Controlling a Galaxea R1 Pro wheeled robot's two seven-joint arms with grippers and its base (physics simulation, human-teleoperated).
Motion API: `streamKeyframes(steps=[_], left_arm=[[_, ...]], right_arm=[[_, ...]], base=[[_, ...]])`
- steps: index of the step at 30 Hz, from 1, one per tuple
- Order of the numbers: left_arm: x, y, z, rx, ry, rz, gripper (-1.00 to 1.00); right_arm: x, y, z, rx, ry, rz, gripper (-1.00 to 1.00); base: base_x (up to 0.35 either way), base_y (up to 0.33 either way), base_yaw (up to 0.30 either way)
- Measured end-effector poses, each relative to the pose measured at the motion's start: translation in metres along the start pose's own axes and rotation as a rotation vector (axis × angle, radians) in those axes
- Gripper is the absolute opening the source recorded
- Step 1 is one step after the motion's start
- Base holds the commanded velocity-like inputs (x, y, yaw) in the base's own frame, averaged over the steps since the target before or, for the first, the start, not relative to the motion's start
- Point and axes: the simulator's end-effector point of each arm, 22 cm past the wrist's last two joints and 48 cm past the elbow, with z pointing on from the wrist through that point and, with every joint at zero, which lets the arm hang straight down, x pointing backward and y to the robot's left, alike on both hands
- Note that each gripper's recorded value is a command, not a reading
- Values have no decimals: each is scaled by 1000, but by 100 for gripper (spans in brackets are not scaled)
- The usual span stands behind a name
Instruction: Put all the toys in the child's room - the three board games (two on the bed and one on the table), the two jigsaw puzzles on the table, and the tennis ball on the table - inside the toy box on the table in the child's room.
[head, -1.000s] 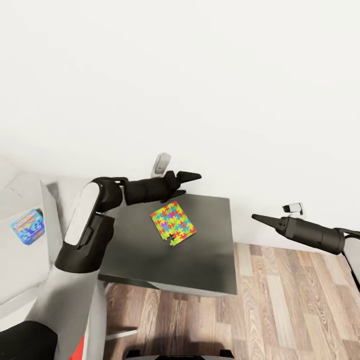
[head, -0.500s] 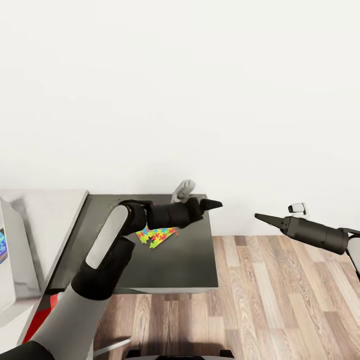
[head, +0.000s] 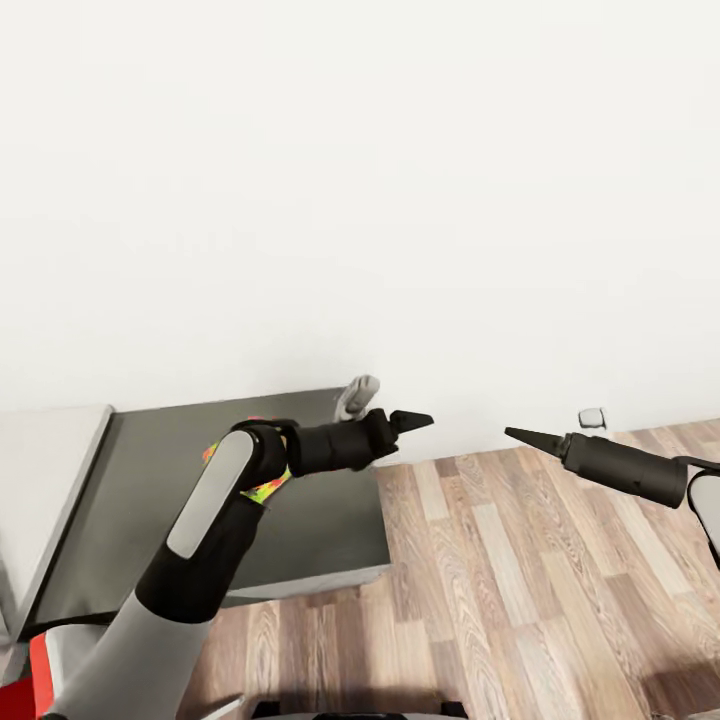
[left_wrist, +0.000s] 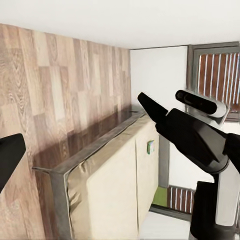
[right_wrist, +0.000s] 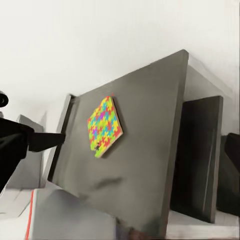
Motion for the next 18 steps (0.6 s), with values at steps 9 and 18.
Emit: streamKeyframes(steps=[9, 18], left_arm=[[-4, 3, -4, 0, -13, -11, 100], [-4, 2, -5, 0, -16, -11, 100]], right_arm=[[-1, 1, 0, 0, -1, -2, 100], [-1, 4, 1, -4, -4, -3, 100]], base=[[-137, -245, -293], [-88, -132, -293]])
